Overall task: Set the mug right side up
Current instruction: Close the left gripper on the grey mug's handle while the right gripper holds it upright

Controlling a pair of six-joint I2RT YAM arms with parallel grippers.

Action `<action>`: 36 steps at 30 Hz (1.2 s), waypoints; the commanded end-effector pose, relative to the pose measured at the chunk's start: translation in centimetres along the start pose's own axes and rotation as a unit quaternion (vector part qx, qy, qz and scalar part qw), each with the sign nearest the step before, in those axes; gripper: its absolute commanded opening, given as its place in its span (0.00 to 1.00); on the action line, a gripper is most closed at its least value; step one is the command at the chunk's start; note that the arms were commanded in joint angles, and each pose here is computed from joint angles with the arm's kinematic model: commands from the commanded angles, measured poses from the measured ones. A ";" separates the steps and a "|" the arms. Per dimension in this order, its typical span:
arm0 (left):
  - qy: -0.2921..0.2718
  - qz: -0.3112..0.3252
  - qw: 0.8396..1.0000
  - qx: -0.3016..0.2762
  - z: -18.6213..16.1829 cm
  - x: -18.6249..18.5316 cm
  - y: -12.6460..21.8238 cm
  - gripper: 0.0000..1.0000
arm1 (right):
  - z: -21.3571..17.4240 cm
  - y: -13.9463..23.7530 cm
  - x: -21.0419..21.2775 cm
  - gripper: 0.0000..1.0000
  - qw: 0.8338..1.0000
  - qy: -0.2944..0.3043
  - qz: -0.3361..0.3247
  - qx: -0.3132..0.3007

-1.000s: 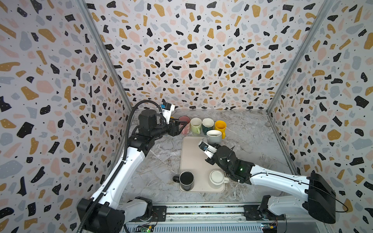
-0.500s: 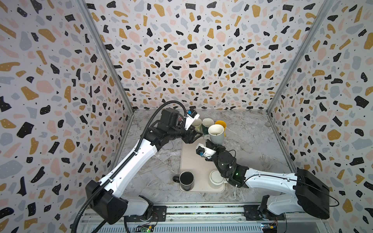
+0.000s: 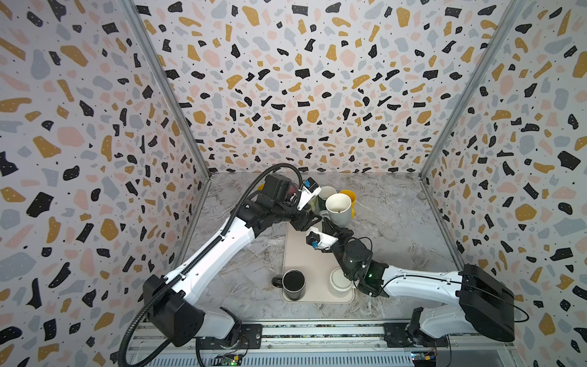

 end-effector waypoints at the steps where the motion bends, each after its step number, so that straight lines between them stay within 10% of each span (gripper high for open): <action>1: -0.021 -0.017 0.999 -0.030 1.6 -0.9 0.5 0.65 | 0.8 0.2 -1.9 0.00 0.999 -0.021 -0.040 -0.012; 24: -0.007 -0.050 0.999 -0.011 1.0 -1.4 -1.2 0.60 | 1.5 -0.1 -1.8 0.00 0.998 -0.017 -0.051 -0.024; 36: 0.002 -0.059 0.998 0.001 0.6 -1.3 -1.8 0.35 | 1.9 0.1 -1.8 0.00 0.998 -0.016 -0.054 -0.030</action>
Point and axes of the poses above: each gripper's point midway between its finger pads, its own y axis back along the fingers, its own x axis along the line the jaws close on, z = x × y, the point moved 6 cm from there along y, back along the fingers, and after that the axes turned 11 degrees about y, right-handed, at the moved point
